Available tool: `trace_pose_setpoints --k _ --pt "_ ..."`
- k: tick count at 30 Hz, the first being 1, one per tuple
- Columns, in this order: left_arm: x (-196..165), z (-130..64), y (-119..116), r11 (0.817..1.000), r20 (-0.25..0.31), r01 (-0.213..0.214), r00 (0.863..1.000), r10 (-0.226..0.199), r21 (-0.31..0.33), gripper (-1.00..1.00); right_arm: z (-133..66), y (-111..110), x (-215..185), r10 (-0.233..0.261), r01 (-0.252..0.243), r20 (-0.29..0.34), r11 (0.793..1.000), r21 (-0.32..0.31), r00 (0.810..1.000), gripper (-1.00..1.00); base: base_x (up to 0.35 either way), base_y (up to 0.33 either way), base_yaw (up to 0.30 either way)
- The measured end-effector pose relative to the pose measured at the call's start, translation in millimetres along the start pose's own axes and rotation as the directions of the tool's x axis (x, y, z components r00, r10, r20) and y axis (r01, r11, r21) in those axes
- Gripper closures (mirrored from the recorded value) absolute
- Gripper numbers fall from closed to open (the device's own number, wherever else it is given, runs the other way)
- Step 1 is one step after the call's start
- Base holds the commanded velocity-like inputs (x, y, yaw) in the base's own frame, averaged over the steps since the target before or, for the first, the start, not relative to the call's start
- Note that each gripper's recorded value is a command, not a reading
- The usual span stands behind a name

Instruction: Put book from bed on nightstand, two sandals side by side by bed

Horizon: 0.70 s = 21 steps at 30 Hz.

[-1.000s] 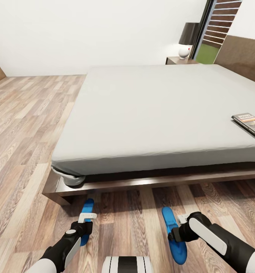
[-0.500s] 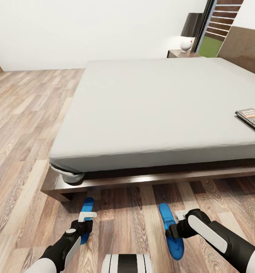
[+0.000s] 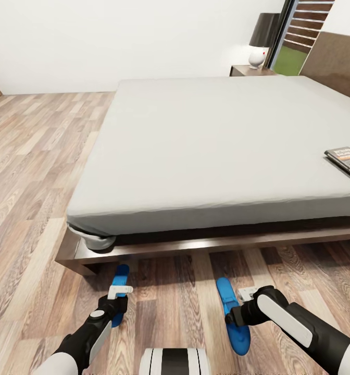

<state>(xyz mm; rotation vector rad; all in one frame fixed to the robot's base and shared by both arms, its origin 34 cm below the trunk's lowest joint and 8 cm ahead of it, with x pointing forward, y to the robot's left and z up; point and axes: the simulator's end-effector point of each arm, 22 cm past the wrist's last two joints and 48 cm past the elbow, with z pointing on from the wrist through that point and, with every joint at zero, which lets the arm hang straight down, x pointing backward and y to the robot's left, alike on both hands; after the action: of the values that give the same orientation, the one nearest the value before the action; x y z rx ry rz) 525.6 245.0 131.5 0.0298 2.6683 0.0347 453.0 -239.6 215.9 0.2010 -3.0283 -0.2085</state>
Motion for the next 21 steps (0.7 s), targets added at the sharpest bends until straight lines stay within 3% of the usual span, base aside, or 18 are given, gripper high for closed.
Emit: trace_pose_setpoints --k 5,11,21 --pt "6 4.0 -1 1.000 -0.008 0.001 1.000 -0.001 0.000 1.00 3.9 0 7 -0.009 0.009 -0.042 1.000 -0.006 0.999 1.00 0.000 0.000 0.000" --pt "5 3.9 -1 1.000 -0.002 0.001 1.000 -0.001 0.000 1.00 -2.1 -5 0 0.006 -0.006 -0.030 1.000 -0.006 1.000 1.00 0.000 0.000 0.000" --pt "5 7.8 0 1.000 0.020 0.003 1.000 -0.003 -0.001 1.00 -12.2 10 -15 -0.015 0.016 0.012 0.999 -0.041 1.000 1.00 0.000 0.000 0.000"
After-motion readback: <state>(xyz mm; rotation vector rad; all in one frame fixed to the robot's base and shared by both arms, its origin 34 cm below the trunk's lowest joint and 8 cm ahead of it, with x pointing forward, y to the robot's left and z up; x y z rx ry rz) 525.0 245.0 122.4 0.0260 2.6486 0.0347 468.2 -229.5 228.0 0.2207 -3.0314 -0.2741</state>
